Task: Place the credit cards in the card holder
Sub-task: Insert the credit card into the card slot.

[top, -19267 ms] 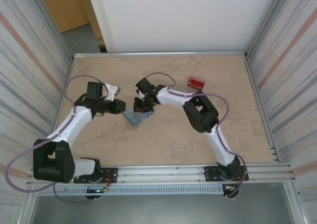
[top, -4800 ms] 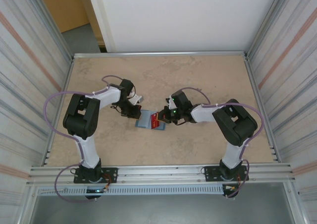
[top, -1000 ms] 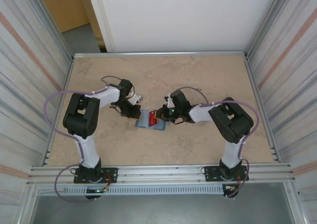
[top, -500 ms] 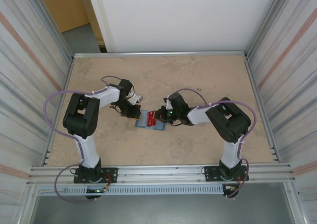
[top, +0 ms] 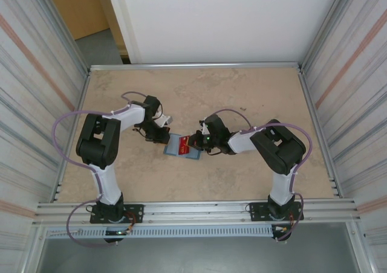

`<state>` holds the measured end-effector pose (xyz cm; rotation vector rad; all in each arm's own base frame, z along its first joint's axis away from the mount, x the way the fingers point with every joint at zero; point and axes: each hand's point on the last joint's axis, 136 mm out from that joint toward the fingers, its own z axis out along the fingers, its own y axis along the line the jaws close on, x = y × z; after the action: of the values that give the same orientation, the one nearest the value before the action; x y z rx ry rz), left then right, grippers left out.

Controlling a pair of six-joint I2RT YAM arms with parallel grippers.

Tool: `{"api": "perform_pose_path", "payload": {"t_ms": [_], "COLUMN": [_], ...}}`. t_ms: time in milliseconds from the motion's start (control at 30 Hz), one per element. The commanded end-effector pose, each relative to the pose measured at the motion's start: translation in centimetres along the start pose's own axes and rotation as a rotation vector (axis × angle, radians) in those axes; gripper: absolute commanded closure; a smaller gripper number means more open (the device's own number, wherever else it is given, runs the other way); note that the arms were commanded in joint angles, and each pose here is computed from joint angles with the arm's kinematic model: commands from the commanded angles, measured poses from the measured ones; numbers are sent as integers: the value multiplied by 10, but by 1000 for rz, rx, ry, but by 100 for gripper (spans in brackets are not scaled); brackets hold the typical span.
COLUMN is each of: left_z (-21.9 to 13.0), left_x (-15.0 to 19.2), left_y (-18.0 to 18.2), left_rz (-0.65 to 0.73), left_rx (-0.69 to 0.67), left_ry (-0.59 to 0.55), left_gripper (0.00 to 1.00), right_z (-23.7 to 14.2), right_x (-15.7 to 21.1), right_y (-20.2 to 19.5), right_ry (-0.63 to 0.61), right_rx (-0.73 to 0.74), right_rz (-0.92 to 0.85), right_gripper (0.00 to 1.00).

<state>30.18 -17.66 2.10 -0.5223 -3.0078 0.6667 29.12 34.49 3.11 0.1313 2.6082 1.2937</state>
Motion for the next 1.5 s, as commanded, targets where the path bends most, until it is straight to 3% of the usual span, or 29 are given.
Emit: {"api": "perform_pose_path", "payload": {"t_ms": [0,500,1067,1300,1467], "left_z": [-10,23,30,30,31], "left_x": [5,32,49,45,44], "left_y": [1,1,-14,-13,-11], "left_rz": [-3,-41,-78,-72,-62], "left_rx": [-10,6,58,53,45], "left_ry": [29,129,136,133,134], "left_gripper": [92,91,91,91,91], "right_z": [1,0,-2,5,-1], "right_x": [10,7,5,14,16], "right_y": [-30,-28,-31,-33,-37], "right_ry": [5,-31,-61,-5,31], "right_rx": [119,130,145,181,266], "right_rz": [48,74,91,83,31], "right_gripper": [100,100,100,100,92]}}
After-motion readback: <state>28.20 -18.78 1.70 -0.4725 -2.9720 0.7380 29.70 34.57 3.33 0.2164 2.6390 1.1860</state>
